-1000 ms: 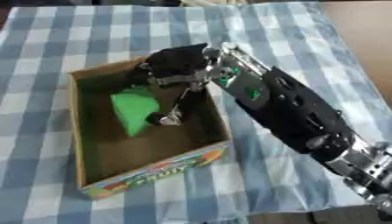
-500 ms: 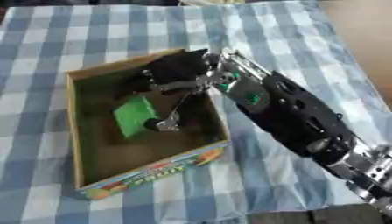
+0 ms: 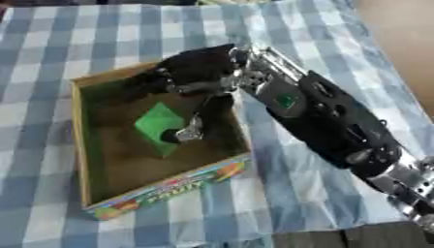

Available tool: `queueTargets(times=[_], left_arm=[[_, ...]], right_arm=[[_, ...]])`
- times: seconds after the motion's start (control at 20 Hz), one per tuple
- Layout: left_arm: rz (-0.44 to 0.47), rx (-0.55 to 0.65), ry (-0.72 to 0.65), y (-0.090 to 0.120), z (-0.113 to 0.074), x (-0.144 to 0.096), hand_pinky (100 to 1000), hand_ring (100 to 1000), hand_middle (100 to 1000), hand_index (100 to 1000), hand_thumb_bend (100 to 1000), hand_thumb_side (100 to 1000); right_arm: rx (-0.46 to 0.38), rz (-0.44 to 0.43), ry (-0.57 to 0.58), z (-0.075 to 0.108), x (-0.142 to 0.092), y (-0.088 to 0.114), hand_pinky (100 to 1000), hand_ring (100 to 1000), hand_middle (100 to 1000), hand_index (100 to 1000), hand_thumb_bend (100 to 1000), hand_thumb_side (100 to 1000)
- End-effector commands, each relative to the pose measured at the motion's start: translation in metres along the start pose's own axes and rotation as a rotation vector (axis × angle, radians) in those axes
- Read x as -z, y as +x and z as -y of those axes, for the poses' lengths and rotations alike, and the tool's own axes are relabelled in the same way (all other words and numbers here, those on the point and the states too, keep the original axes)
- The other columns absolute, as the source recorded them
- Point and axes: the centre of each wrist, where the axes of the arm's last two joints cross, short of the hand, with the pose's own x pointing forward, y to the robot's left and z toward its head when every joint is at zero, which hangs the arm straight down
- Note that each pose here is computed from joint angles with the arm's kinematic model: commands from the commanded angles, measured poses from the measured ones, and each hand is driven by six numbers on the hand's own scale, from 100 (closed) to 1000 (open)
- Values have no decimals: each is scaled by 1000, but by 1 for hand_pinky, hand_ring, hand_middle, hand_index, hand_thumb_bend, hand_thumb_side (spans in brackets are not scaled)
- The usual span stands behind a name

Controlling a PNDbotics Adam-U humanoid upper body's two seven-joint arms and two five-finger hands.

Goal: Pick up objects on the table and place them in the box.

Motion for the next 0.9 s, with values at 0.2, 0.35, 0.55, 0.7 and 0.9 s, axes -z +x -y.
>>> queueTargets(times=[0.2,0.35,0.55,0.7,0.9], left_arm=[[10,37,0,7,-6,0,830,679,680,844,100,610],[-1,46,8,7,-8,-2,830,679,680,843,100,612],[-10,53,20,7,-10,-4,830,678,680,843,100,613],[-19,54,29,5,-10,-6,830,677,678,843,100,619],[-36,54,40,2,-10,-9,830,676,678,830,100,625]], right_arm=[[-97,25,-22,40,-37,7,857,853,1000,1000,277,778],[-95,17,-74,54,-59,15,845,837,1000,1000,264,729],[-54,5,-184,68,-84,28,818,801,984,1000,241,632],[2,-10,-276,71,-98,35,778,759,956,1000,163,543],[97,-43,-387,66,-113,39,752,736,949,1000,100,510]])
